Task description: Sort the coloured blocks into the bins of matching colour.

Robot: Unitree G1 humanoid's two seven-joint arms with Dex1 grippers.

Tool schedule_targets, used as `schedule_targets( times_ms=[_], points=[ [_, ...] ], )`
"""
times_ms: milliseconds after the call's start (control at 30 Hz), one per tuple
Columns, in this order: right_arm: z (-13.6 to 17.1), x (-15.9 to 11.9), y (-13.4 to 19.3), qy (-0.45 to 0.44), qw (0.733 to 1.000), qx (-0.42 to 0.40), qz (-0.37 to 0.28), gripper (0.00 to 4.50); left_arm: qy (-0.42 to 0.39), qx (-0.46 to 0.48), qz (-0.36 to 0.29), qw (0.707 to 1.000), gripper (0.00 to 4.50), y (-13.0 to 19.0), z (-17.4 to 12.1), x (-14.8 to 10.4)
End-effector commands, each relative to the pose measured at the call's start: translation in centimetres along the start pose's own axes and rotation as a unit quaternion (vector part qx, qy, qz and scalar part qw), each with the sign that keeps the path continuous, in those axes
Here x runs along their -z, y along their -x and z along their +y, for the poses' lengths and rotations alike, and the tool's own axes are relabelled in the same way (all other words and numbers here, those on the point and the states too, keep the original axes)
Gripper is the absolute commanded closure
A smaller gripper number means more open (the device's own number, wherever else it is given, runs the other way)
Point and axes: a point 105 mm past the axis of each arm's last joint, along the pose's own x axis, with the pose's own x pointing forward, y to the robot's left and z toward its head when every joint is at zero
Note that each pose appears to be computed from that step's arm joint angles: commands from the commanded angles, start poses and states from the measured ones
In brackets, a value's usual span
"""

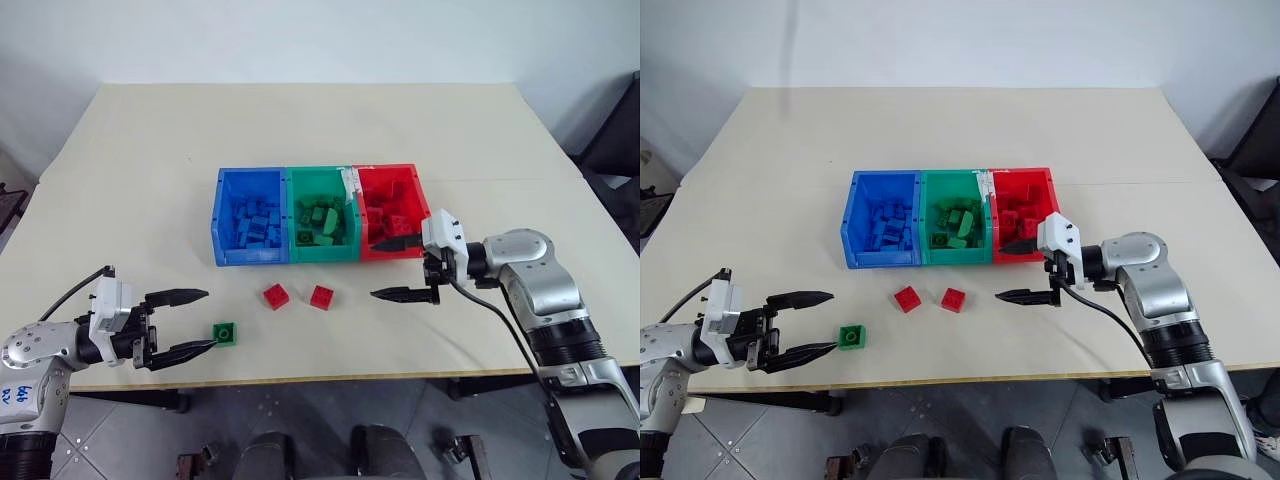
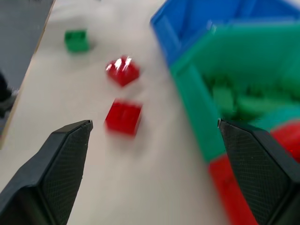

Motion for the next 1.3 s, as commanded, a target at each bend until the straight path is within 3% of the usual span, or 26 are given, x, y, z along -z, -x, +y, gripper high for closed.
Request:
schedule_targets(
  times_ms=[33,267,700,867,1000,1300],
  points=[
    [0.6,1.1,4.1,-0.009,0.999,0.013,0.038,0.03,-0.016,0.009,0.005,1.0,0.0,0.2,0.3,-0.5],
    [1.0,2.3,7.1,-0.013,0.996,0.04,0.082,0.03,-0.02,0.014,0.012,1.0,0.0,0.3,0.9,-0.5],
    [1.4,1.6,5.1,-0.014,0.997,0.041,0.067,0.03,-0.026,0.011,0.01,1.0,0.0,0.5,1.4,-0.4],
    [2.0,1.2,1.6,-0.018,0.999,0.022,0.043,0.03,-0.025,0.008,0.003,1.0,0.0,0.5,0.9,-0.4],
    [2.1,1.7,-3.3,-0.025,0.999,0.008,0.029,0.03,-0.024,0.004,-0.006,1.0,0.0,0.6,0.3,-0.6],
    [1.5,3.5,-10.2,-0.02,0.999,0.012,0.037,0.03,-0.021,-0.019,-0.003,1.0,0.0,1.4,-0.9,-0.5]
  ],
)
